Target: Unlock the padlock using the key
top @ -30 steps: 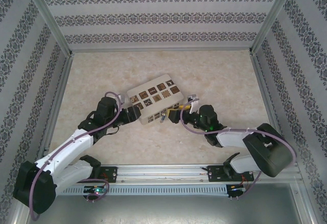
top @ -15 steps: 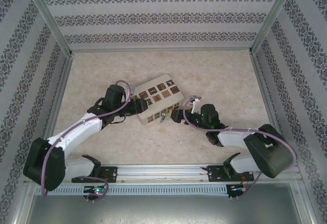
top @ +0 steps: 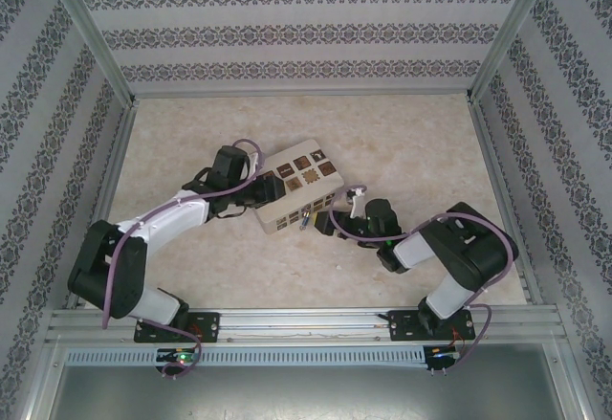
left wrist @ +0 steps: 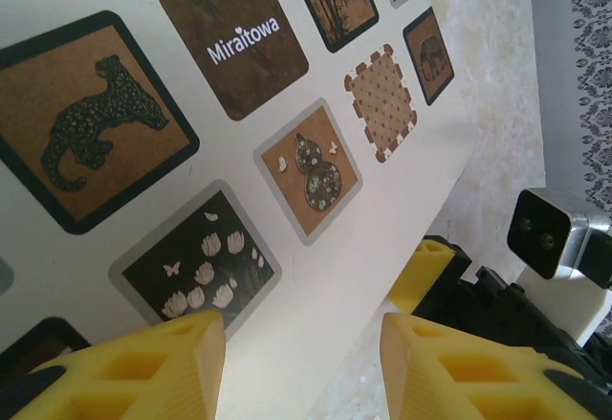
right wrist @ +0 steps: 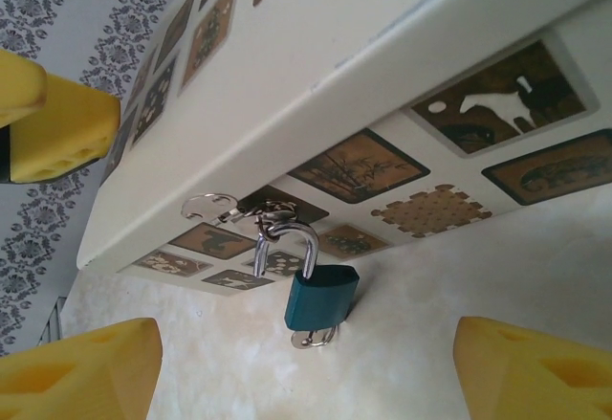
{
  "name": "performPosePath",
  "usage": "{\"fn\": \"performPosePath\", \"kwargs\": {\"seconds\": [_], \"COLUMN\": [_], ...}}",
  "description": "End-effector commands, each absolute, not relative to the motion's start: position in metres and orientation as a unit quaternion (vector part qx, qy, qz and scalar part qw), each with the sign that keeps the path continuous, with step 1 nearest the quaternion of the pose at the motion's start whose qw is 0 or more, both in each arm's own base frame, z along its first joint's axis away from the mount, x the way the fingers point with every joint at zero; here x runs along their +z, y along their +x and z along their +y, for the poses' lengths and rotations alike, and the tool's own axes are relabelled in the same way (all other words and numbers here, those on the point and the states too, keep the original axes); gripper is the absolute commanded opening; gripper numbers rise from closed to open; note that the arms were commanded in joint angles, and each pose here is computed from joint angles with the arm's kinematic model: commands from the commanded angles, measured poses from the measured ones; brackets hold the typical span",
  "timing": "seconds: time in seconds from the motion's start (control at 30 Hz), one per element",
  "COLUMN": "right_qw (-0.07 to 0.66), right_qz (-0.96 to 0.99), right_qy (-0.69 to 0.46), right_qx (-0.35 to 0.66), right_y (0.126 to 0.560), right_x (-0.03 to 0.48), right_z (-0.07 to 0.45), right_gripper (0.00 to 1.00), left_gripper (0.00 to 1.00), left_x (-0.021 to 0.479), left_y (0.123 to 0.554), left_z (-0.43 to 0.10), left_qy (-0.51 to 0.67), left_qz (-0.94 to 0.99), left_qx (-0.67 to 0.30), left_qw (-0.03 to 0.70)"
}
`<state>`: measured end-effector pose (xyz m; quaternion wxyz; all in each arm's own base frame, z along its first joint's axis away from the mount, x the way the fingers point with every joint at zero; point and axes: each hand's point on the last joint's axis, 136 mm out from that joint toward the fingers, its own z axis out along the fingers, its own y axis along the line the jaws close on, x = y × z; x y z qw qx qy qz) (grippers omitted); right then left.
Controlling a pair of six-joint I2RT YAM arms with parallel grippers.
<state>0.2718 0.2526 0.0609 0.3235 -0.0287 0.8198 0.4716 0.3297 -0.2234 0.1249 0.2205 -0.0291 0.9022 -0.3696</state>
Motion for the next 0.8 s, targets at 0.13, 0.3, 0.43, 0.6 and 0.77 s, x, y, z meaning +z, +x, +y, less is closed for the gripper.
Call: {"fn": "performPosePath", "kwargs": {"seconds": [0.13, 0.3, 0.43, 0.6, 0.77], "right_qw": [0.341, 0.335, 0.33, 0.326, 0.334], "right_qz": [0.793, 0.791, 0.79, 0.79, 0.782], "right_qy": [-0.051, -0.061, -0.065, -0.065, -0.072], "right_qx": [0.502, 0.508, 0.513, 0.516, 0.521], "right_y": [0.275, 0.274, 0.275, 0.274, 0.28], "right_x": [0.075, 0.073, 0.072, 0.068, 0.073], "right_z": [0.268, 0.273, 0.278, 0.279, 0.286], "right_gripper": [0.78, 0.78, 0.75, 0.74, 0.71], "left_gripper": [0.44, 0.44, 0.43, 0.43, 0.43], "left_x": [0.114, 0.107, 0.104, 0.101, 0.103], "left_y": [0.33, 0.33, 0.328, 0.327, 0.327], "left_z": [-0.224, -0.221, -0.22, -0.22, -0.219], "left_qy": [-0.015, -0.023, -0.027, -0.03, -0.036], "left_qz": [0.914, 0.918, 0.919, 0.92, 0.918], "left_qx": [-0.344, -0.336, -0.334, -0.333, -0.336], "left_qw": [0.215, 0.211, 0.207, 0.203, 0.206]}}
